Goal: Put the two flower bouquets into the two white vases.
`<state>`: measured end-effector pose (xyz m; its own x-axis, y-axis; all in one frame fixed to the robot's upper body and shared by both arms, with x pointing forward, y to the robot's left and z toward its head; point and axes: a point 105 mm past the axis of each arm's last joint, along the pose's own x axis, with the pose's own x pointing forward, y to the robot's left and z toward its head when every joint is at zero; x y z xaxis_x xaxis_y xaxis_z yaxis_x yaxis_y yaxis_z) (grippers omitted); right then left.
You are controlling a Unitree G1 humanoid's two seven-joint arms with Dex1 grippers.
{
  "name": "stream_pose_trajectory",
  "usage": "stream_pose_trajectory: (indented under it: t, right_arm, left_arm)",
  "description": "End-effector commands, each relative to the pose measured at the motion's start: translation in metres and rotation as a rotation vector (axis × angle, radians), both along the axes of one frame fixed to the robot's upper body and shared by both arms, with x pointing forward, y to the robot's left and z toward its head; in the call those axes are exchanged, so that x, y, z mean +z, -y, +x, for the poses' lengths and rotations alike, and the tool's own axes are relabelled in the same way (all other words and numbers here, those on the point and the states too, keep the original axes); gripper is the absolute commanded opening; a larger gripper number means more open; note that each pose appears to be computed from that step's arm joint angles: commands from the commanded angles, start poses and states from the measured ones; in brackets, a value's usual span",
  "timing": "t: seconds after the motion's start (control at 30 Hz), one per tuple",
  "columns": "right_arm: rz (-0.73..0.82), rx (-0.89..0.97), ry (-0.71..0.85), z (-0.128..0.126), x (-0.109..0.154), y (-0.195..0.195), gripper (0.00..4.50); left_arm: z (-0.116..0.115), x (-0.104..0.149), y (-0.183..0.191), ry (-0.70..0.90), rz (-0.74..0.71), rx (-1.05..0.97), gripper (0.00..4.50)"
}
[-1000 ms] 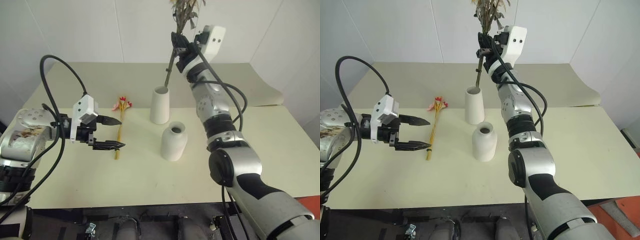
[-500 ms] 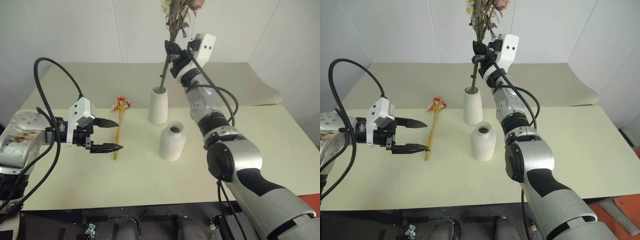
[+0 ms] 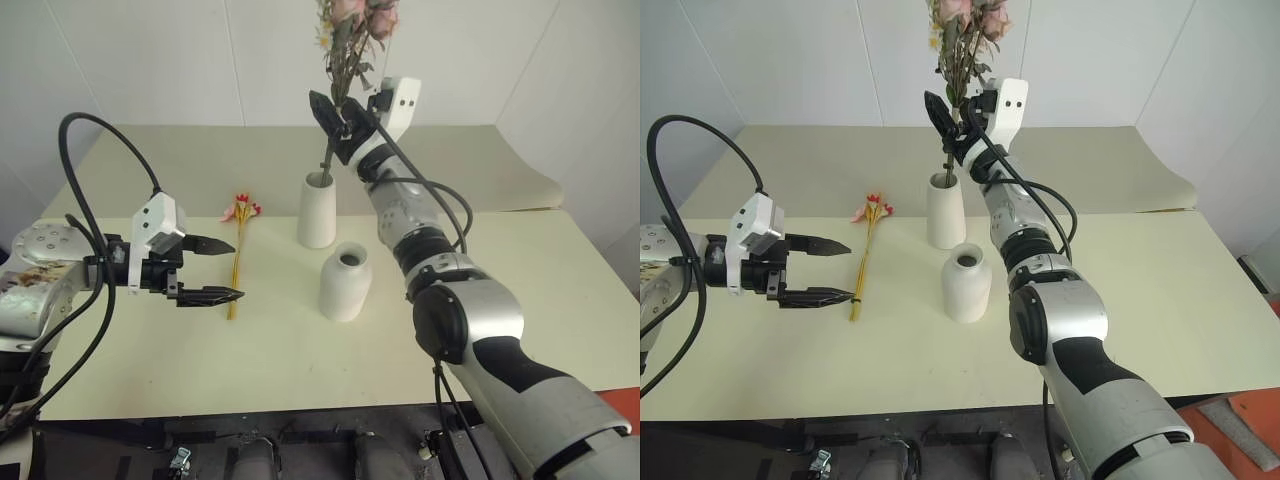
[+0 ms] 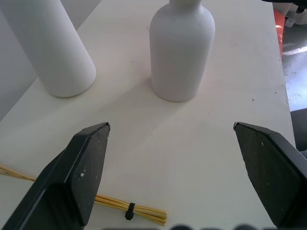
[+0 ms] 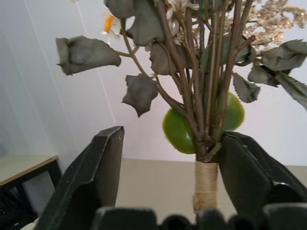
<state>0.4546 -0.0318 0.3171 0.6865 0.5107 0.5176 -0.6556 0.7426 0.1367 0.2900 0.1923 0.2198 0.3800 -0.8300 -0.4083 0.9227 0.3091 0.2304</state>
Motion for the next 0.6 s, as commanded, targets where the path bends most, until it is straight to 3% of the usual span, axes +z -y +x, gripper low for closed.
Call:
stream_pose_trajectory:
  t: [0.03,0.27,0.43,0.6]
  right_arm:
    - [-0.108,-0.059,0.027,0.001,0.003,0.000,4.46]
    - [-0.211,-0.089,0.052,-0.003,-0.018,-0.002,4.46]
    - [-0.256,-0.068,0.153,-0.029,-0.028,0.015,4.46]
    - [-0.366,-0.084,0.157,-0.059,-0.037,0.039,4.46]
  left_arm:
    - [0.000,0.010,-0.002,0.044,0.009,0.002,4.50]
    - [0.006,0.013,0.002,0.059,0.007,-0.020,4.50]
    - [0.009,0.015,0.002,0.060,0.008,-0.026,4.50]
    - [0.013,0.012,0.000,0.049,-0.022,0.015,4.50]
